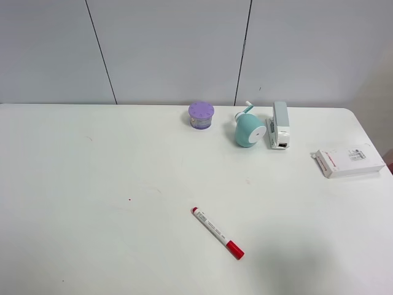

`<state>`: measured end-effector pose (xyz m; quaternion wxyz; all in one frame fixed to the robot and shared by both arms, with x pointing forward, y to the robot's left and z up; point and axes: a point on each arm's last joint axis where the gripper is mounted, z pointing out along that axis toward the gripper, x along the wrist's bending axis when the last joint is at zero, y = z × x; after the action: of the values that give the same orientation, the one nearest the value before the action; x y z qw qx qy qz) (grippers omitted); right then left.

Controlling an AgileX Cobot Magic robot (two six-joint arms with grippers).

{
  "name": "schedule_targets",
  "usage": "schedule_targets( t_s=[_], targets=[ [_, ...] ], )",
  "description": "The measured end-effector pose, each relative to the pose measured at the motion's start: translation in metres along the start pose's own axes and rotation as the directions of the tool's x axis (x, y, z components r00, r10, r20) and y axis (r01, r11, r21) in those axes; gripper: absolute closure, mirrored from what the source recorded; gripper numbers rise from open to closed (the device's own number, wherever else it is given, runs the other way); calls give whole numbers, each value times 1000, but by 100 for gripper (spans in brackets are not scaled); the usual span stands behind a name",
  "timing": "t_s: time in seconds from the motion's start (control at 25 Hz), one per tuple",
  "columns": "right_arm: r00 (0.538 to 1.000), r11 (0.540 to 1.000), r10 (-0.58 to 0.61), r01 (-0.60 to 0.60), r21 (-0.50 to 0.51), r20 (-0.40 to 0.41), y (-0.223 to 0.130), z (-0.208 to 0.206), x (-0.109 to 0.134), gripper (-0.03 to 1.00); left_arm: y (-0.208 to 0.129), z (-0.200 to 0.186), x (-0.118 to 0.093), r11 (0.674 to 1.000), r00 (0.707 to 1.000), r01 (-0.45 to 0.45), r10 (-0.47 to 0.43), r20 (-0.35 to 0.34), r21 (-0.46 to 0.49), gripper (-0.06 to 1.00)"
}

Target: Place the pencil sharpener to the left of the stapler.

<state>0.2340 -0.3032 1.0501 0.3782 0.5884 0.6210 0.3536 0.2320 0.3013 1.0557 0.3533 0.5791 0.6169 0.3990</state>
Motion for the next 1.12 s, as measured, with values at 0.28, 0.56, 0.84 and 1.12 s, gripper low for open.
schedule_targets(
  t_s=[0.28,0.56,0.84,1.12],
  targets=[
    [1000,1000,14,-14,0,10,0,0,0,-2,0,0,0,1000,1000,0,0,0,0,-5],
    [999,1000,30,-30,2,42,0,0,0,-2,0,0,0,1000,1000,0,0,0,0,-5],
    [999,1000,29,-29,2,44,0,0,0,-2,0,0,0,1000,1000,0,0,0,0,-5],
    [999,1000,29,-29,2,44,0,0,0,-2,0,0,0,1000,1000,0,0,0,0,-5]
  ],
)
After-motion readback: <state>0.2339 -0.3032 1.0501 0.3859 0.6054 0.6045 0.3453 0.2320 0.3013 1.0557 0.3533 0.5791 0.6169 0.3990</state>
